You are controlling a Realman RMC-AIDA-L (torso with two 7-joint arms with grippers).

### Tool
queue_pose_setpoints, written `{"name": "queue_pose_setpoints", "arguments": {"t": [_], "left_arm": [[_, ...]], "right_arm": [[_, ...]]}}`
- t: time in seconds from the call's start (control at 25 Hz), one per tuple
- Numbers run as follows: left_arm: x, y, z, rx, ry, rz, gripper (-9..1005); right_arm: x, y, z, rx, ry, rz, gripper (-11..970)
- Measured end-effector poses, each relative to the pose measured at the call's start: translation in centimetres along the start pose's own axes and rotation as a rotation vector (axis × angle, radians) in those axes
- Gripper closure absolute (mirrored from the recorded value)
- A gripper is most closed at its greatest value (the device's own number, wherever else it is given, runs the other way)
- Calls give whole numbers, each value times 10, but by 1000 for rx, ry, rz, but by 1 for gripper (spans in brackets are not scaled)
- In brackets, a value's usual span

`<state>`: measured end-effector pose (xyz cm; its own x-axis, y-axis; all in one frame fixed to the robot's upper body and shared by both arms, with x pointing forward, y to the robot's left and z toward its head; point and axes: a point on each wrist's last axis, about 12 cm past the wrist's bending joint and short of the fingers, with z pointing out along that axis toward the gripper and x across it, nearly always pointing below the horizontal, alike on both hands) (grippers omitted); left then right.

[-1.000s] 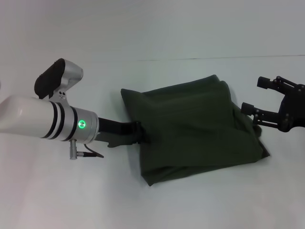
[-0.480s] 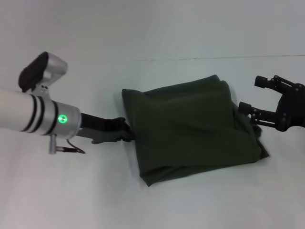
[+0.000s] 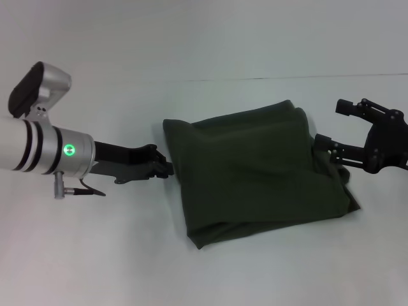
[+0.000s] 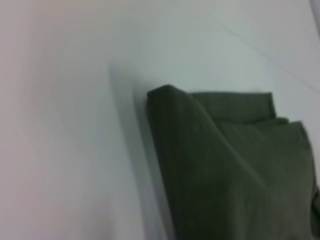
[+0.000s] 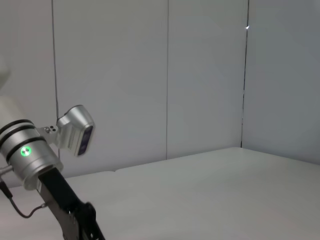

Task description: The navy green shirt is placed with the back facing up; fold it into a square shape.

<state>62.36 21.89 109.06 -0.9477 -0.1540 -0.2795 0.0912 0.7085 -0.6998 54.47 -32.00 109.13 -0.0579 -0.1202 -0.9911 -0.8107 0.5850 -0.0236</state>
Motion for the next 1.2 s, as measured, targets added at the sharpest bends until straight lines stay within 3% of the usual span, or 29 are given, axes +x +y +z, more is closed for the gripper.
{"name": "queue_pose_setpoints", "arguments": {"t": [0.24, 0.48, 0.68, 1.04, 1.2], "left_arm": [[5, 0, 5, 12, -1, -14, 893], [11, -5, 16, 6, 7, -7, 690], [13, -6, 20, 1, 5, -4, 449], [18, -9, 28, -4, 15, 3, 452], [19, -14, 32, -19, 43, 55, 469]], "right_arm": [[0, 0, 0, 2, 1, -1, 43], [0, -1, 0, 1, 1, -2, 43], [0, -1, -1, 1, 2, -6, 42], [0, -1, -4, 1, 6, -8, 42], [1, -1, -4, 2, 9, -11, 42]]}}
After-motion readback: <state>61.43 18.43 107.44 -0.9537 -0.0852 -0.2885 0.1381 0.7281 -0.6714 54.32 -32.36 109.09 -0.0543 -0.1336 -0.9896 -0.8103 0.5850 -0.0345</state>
